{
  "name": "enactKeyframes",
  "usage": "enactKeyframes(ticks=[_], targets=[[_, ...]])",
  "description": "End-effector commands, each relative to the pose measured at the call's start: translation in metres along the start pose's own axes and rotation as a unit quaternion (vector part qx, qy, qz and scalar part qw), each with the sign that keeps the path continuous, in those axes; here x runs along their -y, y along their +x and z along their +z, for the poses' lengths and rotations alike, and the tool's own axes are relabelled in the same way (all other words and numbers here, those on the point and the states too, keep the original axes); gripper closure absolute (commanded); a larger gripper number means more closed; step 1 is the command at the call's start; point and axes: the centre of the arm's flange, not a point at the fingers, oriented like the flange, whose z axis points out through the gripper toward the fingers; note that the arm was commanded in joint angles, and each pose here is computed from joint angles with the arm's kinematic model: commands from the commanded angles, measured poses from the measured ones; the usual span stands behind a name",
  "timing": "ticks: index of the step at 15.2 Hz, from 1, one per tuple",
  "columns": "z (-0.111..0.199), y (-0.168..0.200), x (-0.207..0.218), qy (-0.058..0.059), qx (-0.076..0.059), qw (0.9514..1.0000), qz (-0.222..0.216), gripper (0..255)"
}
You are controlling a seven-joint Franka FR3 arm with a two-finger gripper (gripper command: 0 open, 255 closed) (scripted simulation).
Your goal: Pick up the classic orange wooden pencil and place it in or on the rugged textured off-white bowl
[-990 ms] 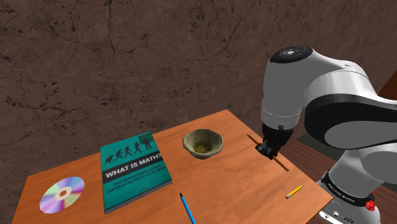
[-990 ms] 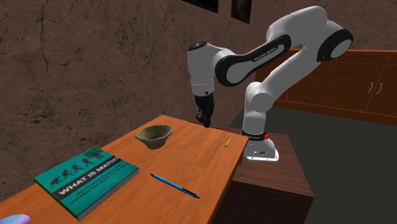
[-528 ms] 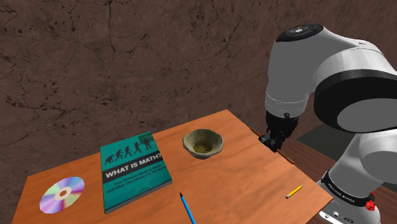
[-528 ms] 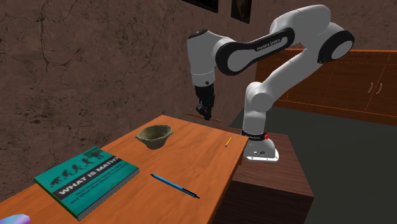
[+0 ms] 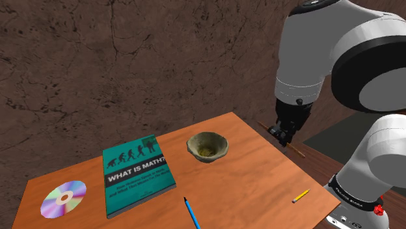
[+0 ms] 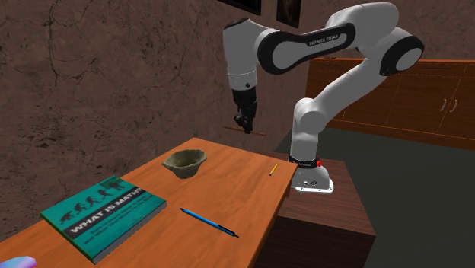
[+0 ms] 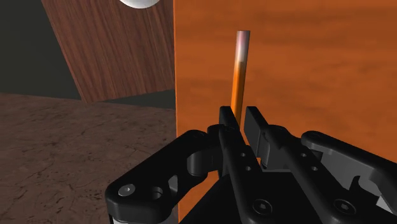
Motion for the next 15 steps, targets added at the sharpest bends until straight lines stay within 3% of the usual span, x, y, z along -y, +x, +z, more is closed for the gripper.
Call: enactKeyframes(ticks=[1, 7, 15], targets=[[-0.011, -0.001, -0.003, 0.000, 0.000, 1.0000, 0.000, 255], [-0.040, -0.001, -0.010, 0.000, 0.000, 1.0000, 0.000, 255], [-0.067, 0.067, 0.065, 0.000, 0.000, 1.0000, 0.000, 255]])
